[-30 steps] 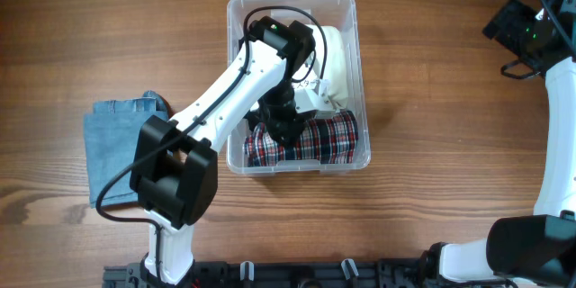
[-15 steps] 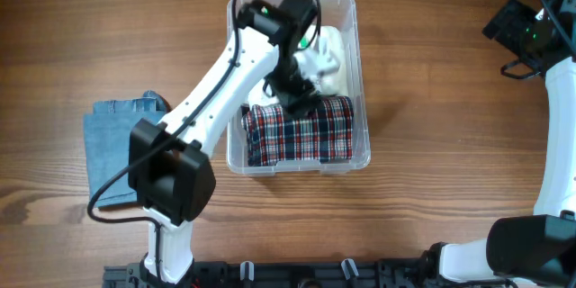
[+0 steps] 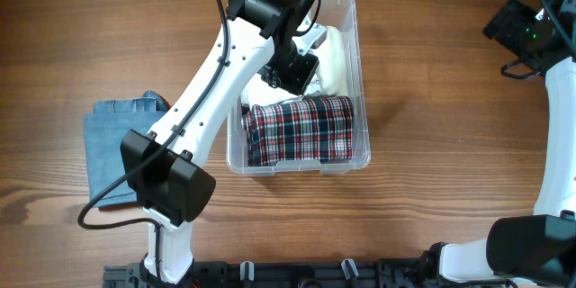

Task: Pack container
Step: 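Release the plaid cloth and push it down with the left gripper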

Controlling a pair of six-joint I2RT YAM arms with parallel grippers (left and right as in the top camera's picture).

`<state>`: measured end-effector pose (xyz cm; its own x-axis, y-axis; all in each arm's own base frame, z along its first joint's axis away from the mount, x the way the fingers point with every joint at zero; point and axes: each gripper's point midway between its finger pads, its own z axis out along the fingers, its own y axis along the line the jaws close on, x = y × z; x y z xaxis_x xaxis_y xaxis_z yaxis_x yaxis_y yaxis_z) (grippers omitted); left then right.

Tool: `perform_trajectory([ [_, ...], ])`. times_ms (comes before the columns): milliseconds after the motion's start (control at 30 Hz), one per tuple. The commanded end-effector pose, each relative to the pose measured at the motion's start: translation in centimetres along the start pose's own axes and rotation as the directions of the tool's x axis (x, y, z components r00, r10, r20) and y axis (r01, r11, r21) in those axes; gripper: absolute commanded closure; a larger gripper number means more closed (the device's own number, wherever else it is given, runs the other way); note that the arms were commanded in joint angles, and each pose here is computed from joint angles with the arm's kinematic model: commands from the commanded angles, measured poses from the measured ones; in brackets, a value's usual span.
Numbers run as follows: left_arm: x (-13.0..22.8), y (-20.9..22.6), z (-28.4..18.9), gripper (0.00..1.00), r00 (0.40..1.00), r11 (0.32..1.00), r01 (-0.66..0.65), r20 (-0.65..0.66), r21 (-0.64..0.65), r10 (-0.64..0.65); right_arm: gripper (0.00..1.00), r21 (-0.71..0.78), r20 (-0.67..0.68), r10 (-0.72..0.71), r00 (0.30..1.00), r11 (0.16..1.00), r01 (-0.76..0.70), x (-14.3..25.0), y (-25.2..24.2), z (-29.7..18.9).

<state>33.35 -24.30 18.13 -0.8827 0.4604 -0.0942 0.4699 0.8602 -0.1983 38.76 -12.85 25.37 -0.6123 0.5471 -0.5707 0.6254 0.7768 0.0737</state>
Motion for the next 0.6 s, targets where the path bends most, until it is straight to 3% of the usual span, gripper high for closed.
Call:
perform_trajectory([
  [0, 1.5, 0.3, -0.3, 0.94, 0.986, 0.988, 0.155, -0.053, -0.021, -0.156, 0.0, 0.027, -0.003, -0.006, 1.0, 1.0, 0.006, 0.0, -0.5, 0.5],
  [267, 5.0, 2.0, 3.9, 0.96, 0.938, 0.957, 0.267, -0.195, -0.116, -0.285, 0.0, 0.027, -0.003, -0.006, 1.0, 1.0, 0.006, 0.0, -0.5, 0.5],
  [567, 5.7, 4.2, 8.7, 0.95, 0.906, 0.925, 0.352, -0.195, -0.144, -0.375, 0.0, 0.027, -0.003, -0.006, 1.0, 1.0, 0.006, 0.0, -0.5, 0.5],
])
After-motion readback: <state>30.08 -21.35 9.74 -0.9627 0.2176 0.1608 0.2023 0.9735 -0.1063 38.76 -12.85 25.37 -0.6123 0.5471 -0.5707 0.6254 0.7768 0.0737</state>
